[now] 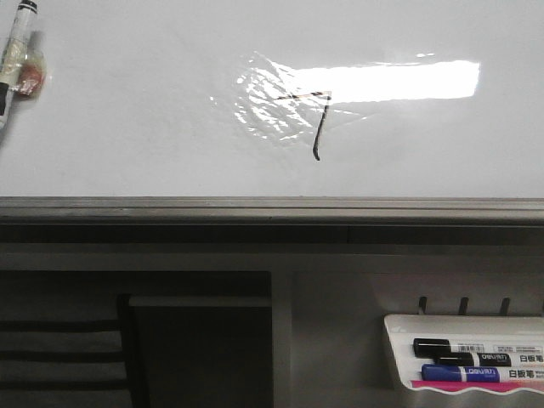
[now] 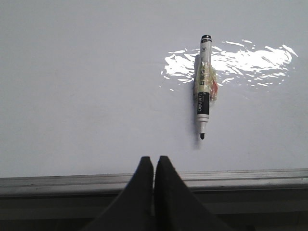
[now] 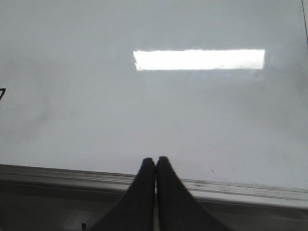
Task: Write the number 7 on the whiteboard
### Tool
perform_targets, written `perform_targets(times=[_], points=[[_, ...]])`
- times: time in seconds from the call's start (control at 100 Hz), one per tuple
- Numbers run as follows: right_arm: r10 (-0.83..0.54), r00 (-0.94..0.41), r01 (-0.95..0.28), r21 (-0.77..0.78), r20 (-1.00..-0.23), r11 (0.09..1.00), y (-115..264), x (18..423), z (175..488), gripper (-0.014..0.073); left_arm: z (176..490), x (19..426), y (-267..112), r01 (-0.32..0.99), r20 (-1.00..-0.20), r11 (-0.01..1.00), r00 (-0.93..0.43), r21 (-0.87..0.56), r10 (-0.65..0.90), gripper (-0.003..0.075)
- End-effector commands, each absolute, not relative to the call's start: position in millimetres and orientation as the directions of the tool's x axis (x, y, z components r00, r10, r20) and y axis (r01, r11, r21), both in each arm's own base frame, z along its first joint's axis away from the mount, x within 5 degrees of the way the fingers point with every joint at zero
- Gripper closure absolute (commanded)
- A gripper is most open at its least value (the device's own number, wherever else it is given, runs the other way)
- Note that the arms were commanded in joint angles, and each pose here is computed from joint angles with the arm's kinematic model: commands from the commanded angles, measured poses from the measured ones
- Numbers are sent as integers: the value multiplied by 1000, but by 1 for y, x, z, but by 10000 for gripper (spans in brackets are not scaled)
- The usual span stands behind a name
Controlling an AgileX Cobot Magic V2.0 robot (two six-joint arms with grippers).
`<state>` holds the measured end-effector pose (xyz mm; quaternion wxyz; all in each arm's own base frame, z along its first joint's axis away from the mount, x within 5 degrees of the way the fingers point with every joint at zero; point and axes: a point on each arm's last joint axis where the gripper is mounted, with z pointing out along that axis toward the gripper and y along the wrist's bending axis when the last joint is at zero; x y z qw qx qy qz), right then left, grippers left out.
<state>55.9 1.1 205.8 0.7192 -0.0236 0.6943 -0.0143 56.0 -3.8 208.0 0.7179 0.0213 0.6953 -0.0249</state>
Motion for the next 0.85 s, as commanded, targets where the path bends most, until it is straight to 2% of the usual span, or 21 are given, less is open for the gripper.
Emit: perform_targets(times=[0.0,0.26,0.84], points=[[-66,117,13,-65,-991,998,0,55,205,666,205,55,-3,59,-995,998,100,-11,-17,741],[-45,188,-8,-47,-981,999,1,54,211,666,205,55,-3,59,-995,998,100,-11,-17,741],[-43,188,-8,-45,-981,999,1,54,211,666,205,55,-3,59,-995,998,100,-11,-17,741]])
